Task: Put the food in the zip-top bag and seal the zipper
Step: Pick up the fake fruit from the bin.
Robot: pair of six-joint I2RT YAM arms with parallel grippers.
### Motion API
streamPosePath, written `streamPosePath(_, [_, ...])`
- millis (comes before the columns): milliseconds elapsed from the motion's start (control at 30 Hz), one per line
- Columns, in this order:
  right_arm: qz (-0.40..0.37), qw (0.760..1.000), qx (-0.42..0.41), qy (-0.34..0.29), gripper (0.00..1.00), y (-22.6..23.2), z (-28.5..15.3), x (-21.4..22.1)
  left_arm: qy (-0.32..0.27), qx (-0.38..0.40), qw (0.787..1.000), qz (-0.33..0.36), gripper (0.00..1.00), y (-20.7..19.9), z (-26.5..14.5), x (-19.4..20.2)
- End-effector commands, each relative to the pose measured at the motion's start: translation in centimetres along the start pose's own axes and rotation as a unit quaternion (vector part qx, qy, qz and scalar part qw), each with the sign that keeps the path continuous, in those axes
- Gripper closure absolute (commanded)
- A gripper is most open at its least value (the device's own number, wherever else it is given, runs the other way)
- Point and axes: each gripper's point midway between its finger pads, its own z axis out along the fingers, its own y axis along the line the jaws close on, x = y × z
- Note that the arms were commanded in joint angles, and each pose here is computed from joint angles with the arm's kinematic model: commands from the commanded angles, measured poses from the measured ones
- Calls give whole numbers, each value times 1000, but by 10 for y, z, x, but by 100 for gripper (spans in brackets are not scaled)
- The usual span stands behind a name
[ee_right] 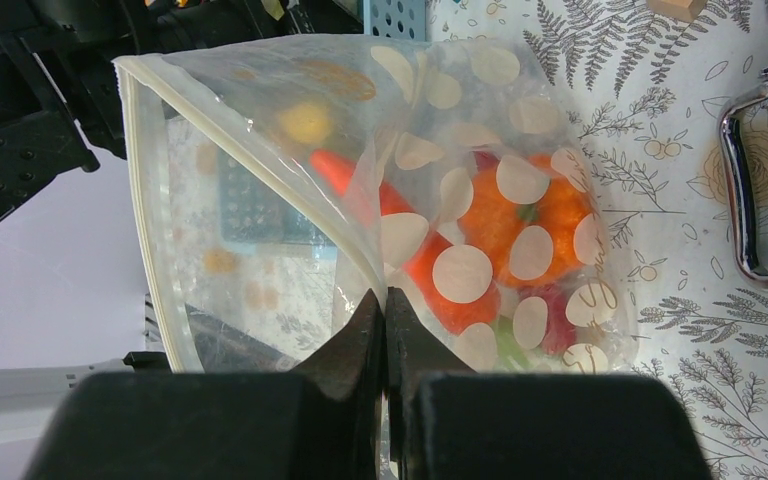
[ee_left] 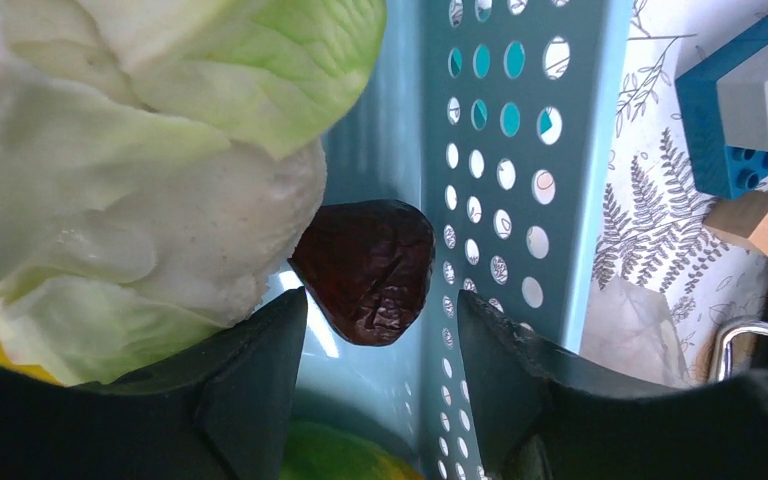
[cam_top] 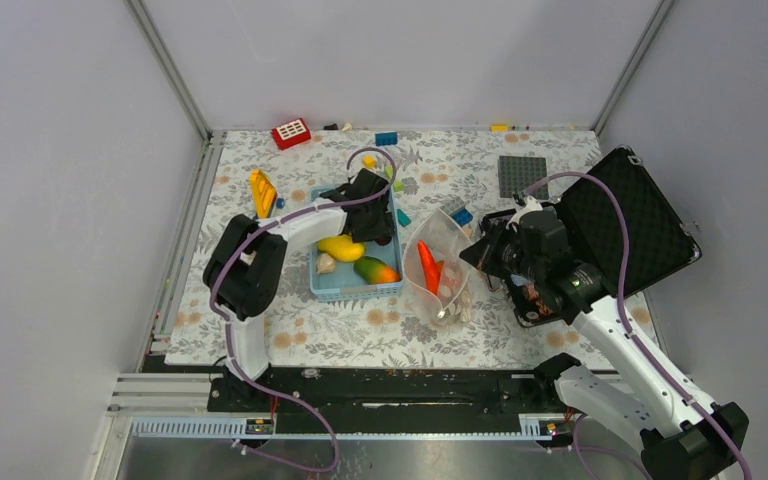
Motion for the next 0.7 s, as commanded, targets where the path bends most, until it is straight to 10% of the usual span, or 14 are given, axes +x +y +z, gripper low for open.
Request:
streamPosePath(0, [-6,1000,14,-8,100,-8,1,-2,10,-17,1000,2,44,3,9,8])
streamPosePath(667, [-3,1000,18,-6,100,-11,2,0,-25,-46,998,23,76,0,1,-14])
